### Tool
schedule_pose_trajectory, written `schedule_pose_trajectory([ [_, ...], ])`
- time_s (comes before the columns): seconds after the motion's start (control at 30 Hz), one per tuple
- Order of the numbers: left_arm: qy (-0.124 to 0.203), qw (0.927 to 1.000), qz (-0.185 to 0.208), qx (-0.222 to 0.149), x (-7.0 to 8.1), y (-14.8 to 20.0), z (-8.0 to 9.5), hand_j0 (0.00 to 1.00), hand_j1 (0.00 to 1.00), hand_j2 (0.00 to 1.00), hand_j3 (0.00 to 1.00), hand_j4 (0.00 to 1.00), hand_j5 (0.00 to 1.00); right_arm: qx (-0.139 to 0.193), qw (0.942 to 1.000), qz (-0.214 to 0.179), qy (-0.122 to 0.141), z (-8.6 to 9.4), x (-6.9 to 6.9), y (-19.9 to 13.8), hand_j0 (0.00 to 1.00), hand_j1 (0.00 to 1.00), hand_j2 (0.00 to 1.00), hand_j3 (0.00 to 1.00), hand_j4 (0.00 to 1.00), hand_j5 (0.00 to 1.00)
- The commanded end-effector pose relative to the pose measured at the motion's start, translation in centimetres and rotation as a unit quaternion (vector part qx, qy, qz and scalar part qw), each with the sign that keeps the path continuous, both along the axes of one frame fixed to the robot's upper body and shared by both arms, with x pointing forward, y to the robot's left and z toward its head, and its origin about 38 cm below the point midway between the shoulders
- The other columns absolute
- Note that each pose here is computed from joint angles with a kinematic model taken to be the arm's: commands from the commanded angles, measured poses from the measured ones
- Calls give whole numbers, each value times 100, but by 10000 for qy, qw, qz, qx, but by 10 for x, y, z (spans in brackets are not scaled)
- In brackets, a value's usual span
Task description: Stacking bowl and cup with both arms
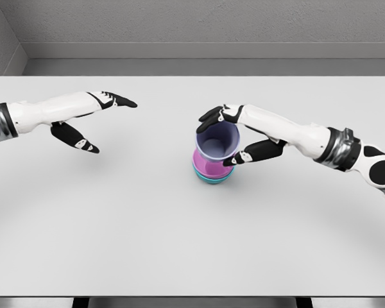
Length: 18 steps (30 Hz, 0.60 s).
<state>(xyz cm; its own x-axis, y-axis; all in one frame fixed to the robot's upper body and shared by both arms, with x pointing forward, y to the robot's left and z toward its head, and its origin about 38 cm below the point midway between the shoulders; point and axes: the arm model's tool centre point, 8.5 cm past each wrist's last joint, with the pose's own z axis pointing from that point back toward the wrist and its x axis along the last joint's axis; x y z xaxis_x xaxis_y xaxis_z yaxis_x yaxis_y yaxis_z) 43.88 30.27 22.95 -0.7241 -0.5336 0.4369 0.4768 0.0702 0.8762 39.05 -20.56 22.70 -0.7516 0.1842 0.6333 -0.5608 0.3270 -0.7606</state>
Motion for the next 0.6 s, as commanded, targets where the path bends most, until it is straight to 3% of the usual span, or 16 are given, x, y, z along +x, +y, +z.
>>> schedule_pose_trajectory([
  [0.0, 10, 10000, 17, -29, 0, 0, 1, 100, 100, 100, 100, 100, 100, 15, 10000, 8, 17, 1, 0, 0, 73, 73, 73, 73, 73, 73],
  [0.17, 14, 10000, 13, -19, 0, 0, 0, 100, 100, 100, 100, 100, 100, -21, 10000, 21, -40, 2, 1, 1, 87, 87, 87, 87, 87, 87],
  [0.57, 61, 10000, 13, -26, -2, 0, -4, 100, 100, 100, 100, 100, 100, -112, 9999, 67, -25, -1, -1, 0, 98, 98, 98, 98, 98, 98],
])
